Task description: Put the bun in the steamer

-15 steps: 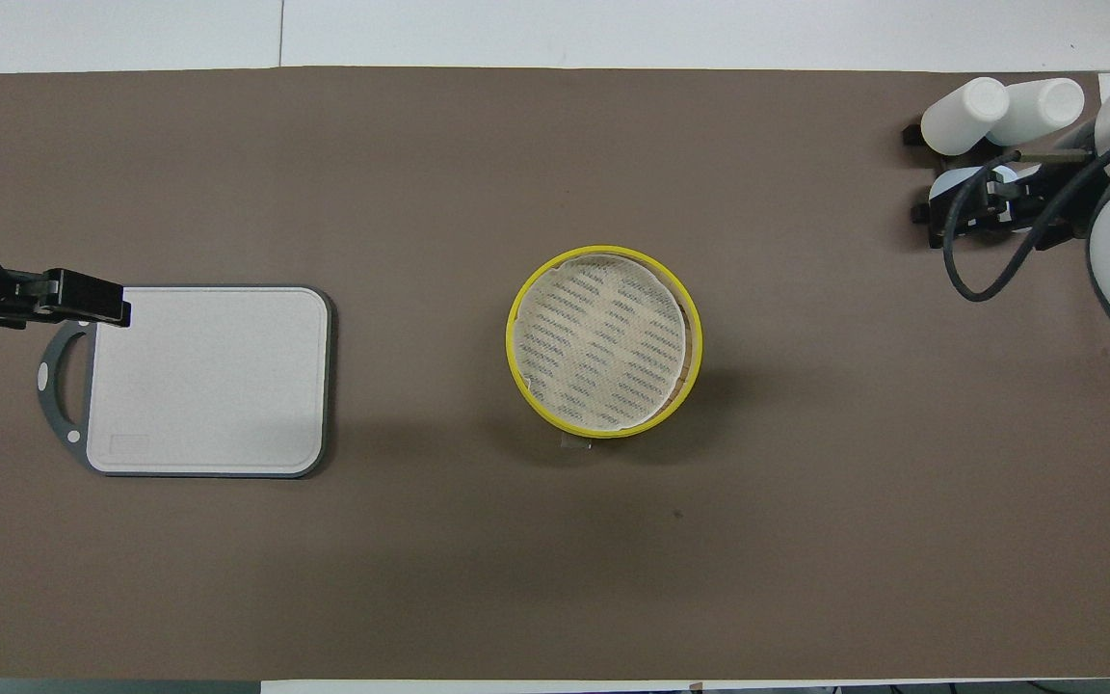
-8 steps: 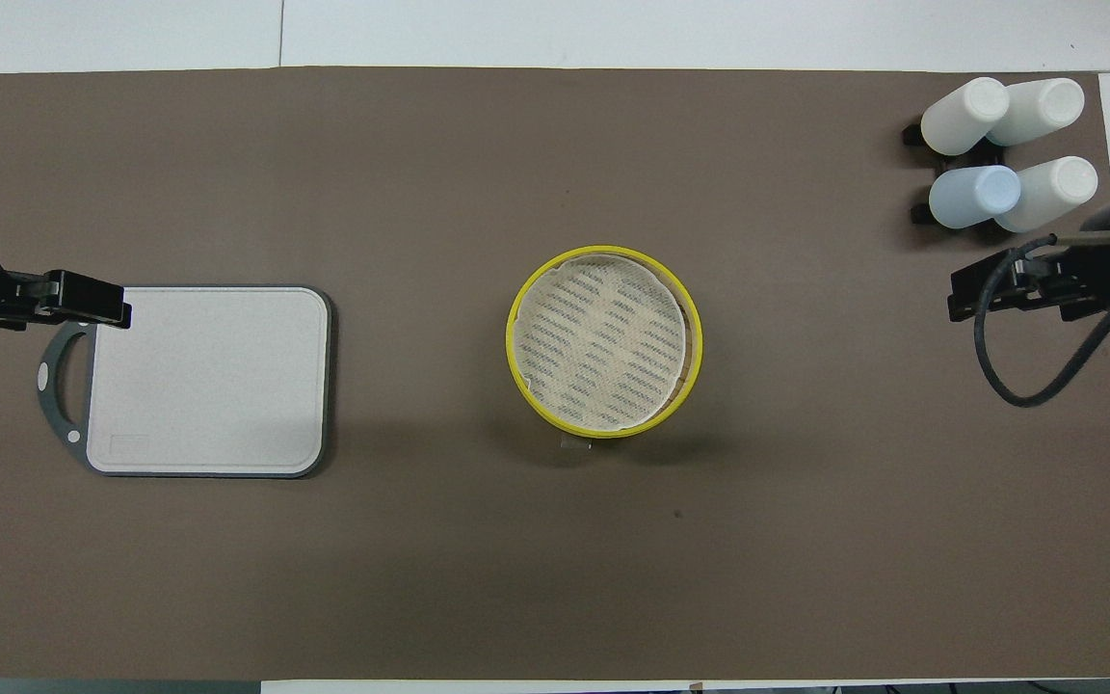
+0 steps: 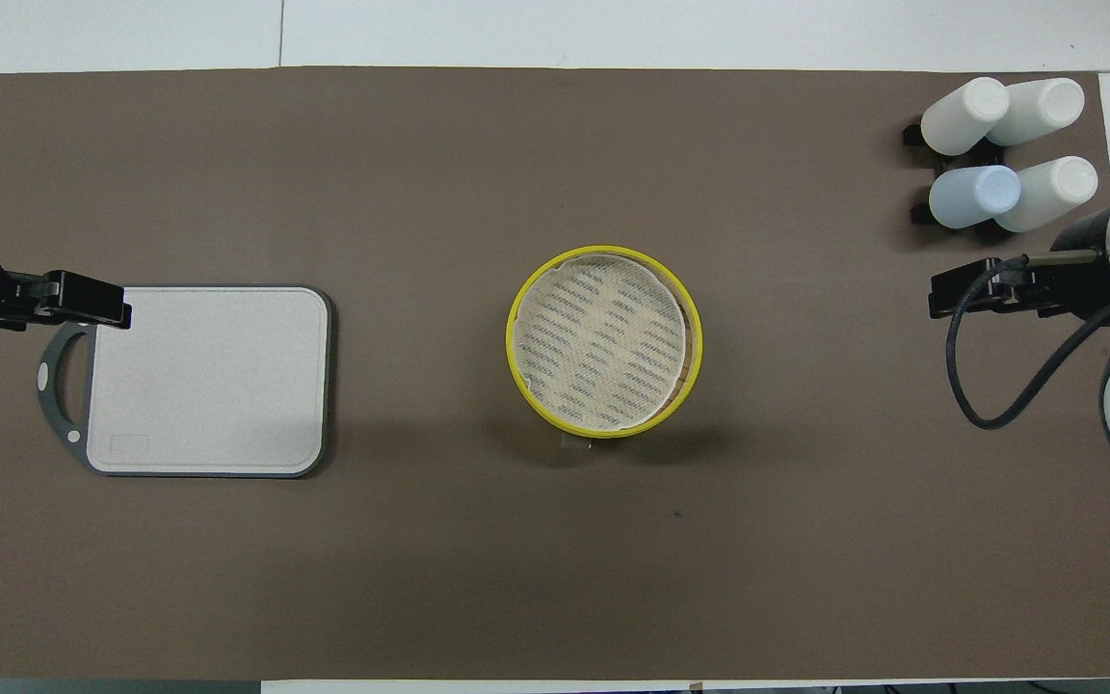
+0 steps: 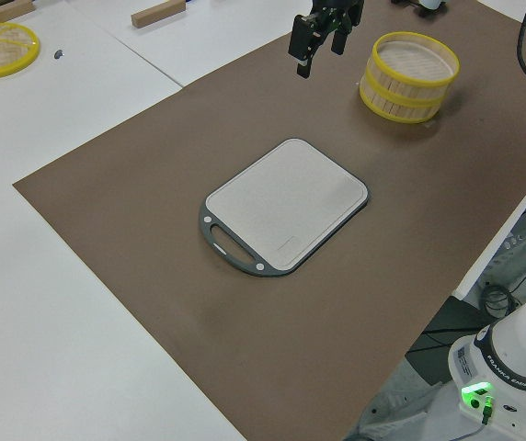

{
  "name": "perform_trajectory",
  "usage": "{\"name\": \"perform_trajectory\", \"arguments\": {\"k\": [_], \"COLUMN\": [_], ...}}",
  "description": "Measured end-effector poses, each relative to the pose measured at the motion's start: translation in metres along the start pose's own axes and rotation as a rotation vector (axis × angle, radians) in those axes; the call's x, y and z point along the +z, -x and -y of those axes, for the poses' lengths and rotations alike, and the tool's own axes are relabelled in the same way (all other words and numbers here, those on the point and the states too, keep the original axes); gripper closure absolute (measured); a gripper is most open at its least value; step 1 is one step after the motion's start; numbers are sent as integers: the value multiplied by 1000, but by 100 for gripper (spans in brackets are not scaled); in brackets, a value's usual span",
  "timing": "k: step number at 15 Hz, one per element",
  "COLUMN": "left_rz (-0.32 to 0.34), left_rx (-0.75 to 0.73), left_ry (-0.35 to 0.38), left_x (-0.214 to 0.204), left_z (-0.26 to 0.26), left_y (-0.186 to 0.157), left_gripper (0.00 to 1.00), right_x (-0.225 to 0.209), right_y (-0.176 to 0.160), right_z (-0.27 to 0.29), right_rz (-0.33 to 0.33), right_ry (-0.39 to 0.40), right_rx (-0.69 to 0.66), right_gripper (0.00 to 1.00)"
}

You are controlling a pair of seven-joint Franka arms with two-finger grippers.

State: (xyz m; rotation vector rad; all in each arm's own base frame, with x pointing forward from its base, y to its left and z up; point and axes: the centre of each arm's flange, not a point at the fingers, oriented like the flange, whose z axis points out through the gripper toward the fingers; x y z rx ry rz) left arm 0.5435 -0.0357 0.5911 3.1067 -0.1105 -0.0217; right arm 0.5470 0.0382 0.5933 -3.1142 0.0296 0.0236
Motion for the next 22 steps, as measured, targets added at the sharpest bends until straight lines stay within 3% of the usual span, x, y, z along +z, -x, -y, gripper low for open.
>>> {"name": "perform_trajectory", "arguments": {"k": [22], "left_rz": [0], "left_rx": [0], "left_ry": [0], "left_x": [0], "left_z": [0], "left_y": [0], "left_gripper": [0], "right_x": [6], "right_y": [-10], "right_z": [-3], "right_rz": [-17], "right_ry": [1], "right_rx": [6], "right_gripper": [0]}}
